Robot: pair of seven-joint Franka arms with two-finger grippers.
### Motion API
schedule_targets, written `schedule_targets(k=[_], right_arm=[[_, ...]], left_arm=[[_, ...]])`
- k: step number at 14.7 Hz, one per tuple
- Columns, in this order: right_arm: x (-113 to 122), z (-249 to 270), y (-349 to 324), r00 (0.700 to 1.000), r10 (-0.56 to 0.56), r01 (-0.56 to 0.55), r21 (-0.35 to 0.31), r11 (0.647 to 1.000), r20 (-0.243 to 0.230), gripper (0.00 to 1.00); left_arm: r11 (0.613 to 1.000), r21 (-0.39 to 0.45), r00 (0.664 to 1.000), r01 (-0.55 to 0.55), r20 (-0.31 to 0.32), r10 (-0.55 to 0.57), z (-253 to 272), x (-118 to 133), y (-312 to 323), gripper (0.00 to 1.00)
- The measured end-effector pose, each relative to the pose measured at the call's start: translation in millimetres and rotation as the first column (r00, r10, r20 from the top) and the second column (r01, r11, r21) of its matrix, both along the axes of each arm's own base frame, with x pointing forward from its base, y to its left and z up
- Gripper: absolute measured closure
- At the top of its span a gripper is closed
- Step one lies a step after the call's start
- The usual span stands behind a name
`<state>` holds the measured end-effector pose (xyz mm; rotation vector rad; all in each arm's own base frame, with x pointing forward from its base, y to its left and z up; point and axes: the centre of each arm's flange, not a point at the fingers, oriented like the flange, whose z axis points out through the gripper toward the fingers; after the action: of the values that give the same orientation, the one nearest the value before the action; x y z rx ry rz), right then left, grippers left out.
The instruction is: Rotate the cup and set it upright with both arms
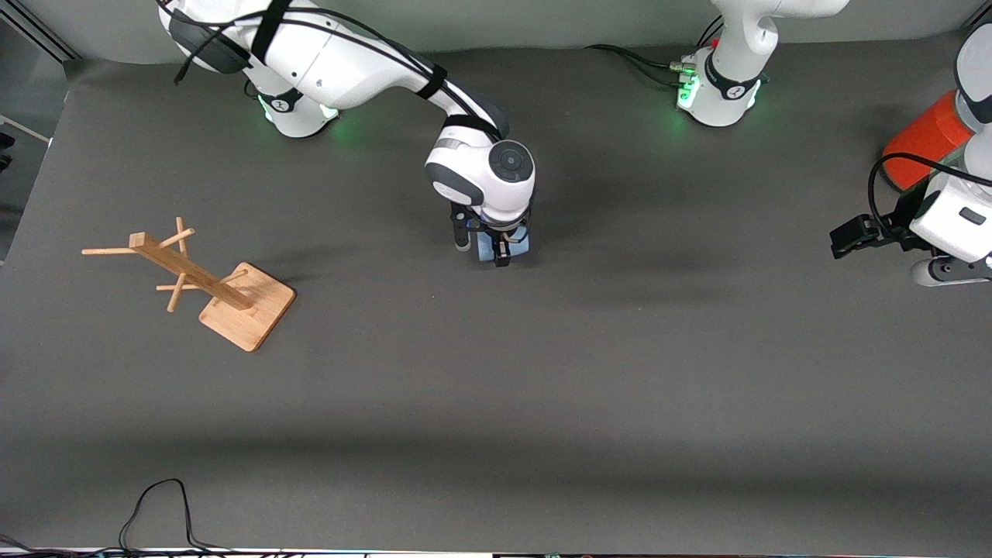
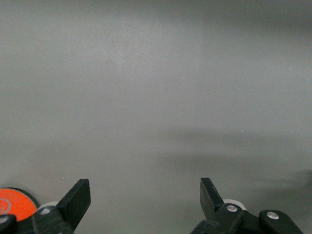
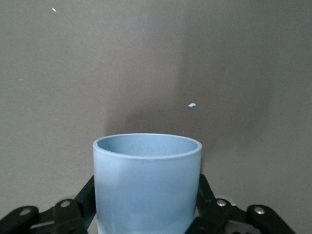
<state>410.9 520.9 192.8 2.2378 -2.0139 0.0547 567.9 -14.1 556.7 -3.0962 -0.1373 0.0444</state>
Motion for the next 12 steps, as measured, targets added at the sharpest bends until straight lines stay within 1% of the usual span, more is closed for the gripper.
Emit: schedule_targets(k=[1,2,3,4,6,8,9,10,11,12], right_arm=[[0,-2,2,1.0,-0.004,0.004,0.007,1.0,0.003,0.19],[1,-2,3,1.0,-0.008,0.008,0.011,1.0,0.005,0.14],[2,0,4,1.0,-0.013,0.013,0.015,1.0,0.009,0.04],[4,2,5,1.0,-0.018,0.017,0.019,1.0,0.012,0.0],[8,8,8,0.999,-0.023,0.022,0.03,0.999,0.022,0.0],[20,24,11,0.999,-0.029,0.027,0.049,0.998,0.042,0.0],[25,36,12,0.999,-0.012,0.01,0.047,0.999,0.047,0.0],[31,51,12,0.999,0.017,-0.019,0.044,0.999,0.037,0.0],[38,71,10,0.999,0.049,-0.049,0.06,0.997,0.01,0.0],[48,95,4,0.997,0.075,-0.073,0.094,0.993,-0.021,0.0]], left_arm=[[1.0,0.0,1.0,0.0,0.0,0.0,0,0,0,0.0],[1.0,0.0,1.0,0.0,0.0,0.0,0,0,0,0.0],[1.0,0.0,1.0,-0.001,0.0,0.001,0,0,0,0.0],[1.0,0.0,1.0,-0.001,0.0,0.001,0,0,0,0.0],[1.0,0.0,1.0,-0.001,0.0,0.001,0,0,1,0.0],[1.0,0.0,1.0,-0.002,0.0,0.002,0,0,1,0.0],[1.0,0.0,1.0,-0.002,0.0,0.002,0,0,1,0.0],[1.0,0.0,1.0,-0.002,0.0,0.002,0,0,1,0.0],[1.0,0.0,1.0,-0.002,0.0,0.002,0,0,1,0.0],[1.0,0.0,1.0,-0.002,0.0,0.002,0,0,1,0.0]])
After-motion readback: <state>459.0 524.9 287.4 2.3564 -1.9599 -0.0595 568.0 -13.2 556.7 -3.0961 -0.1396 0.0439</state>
